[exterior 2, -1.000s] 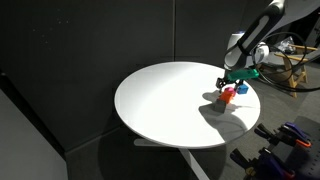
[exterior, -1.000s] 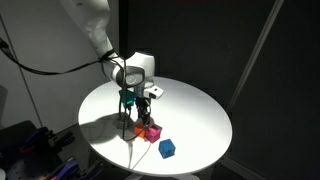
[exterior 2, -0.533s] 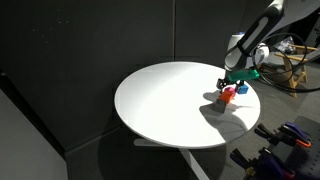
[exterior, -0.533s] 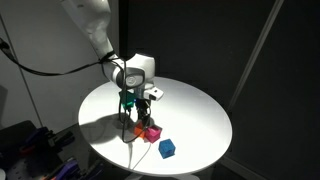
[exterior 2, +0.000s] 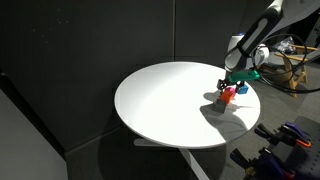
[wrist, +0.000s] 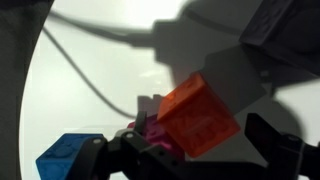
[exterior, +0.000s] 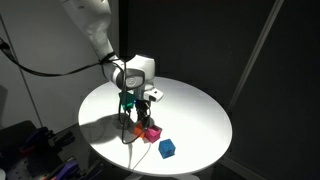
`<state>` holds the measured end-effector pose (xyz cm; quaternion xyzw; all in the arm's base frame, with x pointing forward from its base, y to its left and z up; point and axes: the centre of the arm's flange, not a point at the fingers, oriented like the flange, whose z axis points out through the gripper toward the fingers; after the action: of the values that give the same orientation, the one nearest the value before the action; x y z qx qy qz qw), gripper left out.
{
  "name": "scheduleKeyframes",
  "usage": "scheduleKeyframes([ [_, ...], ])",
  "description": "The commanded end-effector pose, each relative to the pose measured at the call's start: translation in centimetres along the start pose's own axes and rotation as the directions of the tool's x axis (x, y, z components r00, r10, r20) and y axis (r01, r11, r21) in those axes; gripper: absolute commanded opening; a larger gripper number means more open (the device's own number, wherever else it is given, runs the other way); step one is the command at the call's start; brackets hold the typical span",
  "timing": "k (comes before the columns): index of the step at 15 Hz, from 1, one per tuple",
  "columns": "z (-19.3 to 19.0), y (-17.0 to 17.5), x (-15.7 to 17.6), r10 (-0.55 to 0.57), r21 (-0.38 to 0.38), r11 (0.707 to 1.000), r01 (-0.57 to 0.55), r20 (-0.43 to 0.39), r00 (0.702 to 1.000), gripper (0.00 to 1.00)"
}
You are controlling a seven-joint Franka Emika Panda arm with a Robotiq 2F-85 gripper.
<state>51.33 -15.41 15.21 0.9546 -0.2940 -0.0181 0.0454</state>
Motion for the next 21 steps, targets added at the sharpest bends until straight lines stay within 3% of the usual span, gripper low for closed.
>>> scheduleKeyframes([
  [1,0.1,-0.1,0.7,0.014,-0.013,1.000,-0.014,0.000,1.000,1.00],
  [7,0.4,0.0,0.8,0.015,-0.016,1.000,-0.015,0.003,1.000,1.00],
  [8,0.4,0.0,0.8,0.015,-0.017,1.000,-0.014,0.004,1.000,0.77],
  [12,0.3,0.0,1.0,0.015,-0.017,1.000,-0.015,0.005,1.000,0.54],
  [21,-1.2,0.4,0.2,0.008,-0.021,1.000,-0.008,0.004,1.000,0.48],
])
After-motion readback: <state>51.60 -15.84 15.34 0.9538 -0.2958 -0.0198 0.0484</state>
